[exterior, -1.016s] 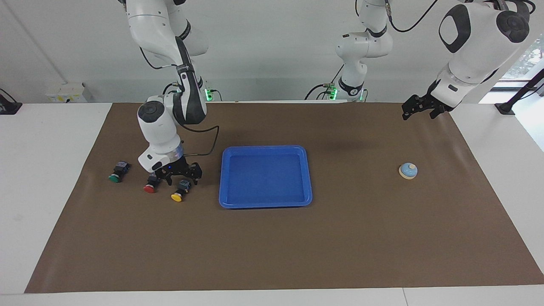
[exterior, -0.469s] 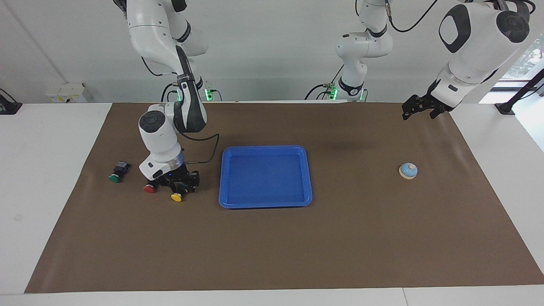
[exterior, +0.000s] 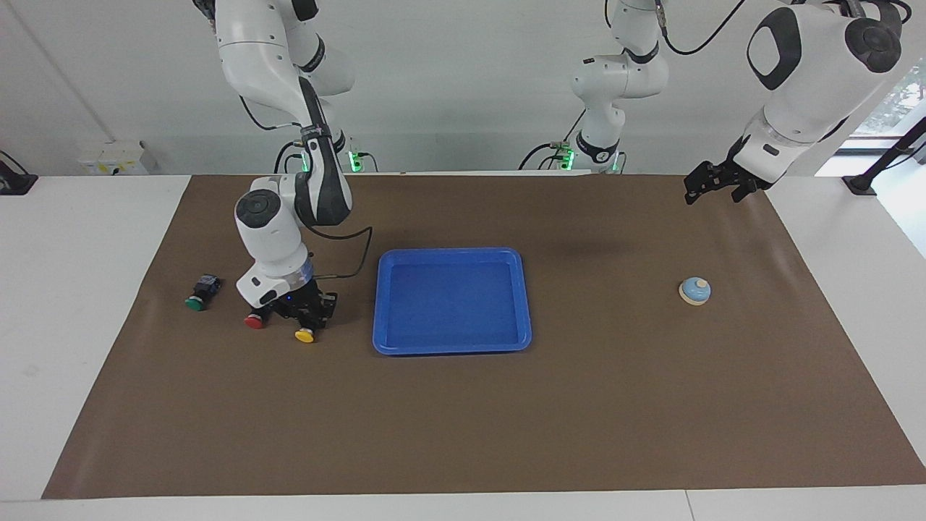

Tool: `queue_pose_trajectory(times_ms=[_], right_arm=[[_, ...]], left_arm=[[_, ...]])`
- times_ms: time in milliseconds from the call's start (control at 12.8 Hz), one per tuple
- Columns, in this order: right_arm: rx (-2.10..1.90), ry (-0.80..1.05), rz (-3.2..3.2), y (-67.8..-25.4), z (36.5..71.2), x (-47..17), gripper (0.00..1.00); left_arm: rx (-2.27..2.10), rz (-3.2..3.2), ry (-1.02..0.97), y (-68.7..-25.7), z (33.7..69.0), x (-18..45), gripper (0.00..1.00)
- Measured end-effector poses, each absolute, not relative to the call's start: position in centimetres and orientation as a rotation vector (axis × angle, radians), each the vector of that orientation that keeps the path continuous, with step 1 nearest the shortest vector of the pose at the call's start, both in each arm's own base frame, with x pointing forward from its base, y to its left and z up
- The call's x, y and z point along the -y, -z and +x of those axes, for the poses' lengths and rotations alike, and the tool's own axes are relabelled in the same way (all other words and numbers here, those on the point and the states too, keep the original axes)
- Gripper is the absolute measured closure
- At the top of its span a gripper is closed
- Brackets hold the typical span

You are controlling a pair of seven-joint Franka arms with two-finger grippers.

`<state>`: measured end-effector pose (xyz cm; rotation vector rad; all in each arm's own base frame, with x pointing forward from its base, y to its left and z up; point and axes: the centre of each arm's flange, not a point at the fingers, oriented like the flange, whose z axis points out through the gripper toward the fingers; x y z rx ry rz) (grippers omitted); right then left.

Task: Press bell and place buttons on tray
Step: 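Grasp the yellow-capped button with the right gripper and lift, then carry the yellow button into the blue tray and open the right gripper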

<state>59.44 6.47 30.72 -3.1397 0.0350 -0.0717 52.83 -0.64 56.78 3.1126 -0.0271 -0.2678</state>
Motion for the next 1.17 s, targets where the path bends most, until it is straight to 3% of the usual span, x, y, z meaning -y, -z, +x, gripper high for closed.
queue_pose_trajectory(times_ms=[234, 391, 547, 1172], right_arm=[[-0.033, -0.016, -3.134, -37.4, 61.1, -12.6, 0.60], [-0.028, -0.025, -3.131, -38.9, 59.8, -19.4, 0.60], [-0.032, -0.045, -3.137, -38.0, 58.0, -23.7, 0.60], [-0.074, 0.002, -3.126, -31.1, 54.2, -26.6, 0.60]], left_arm=[[0.027, 3.113, 0.268, -56.8, 52.8, 0.6, 0.00], [0.027, 3.113, 0.268, -56.8, 52.8, 0.6, 0.00], [0.027, 3.113, 0.268, -56.8, 52.8, 0.6, 0.00], [0.027, 3.113, 0.268, -56.8, 52.8, 0.6, 0.00]])
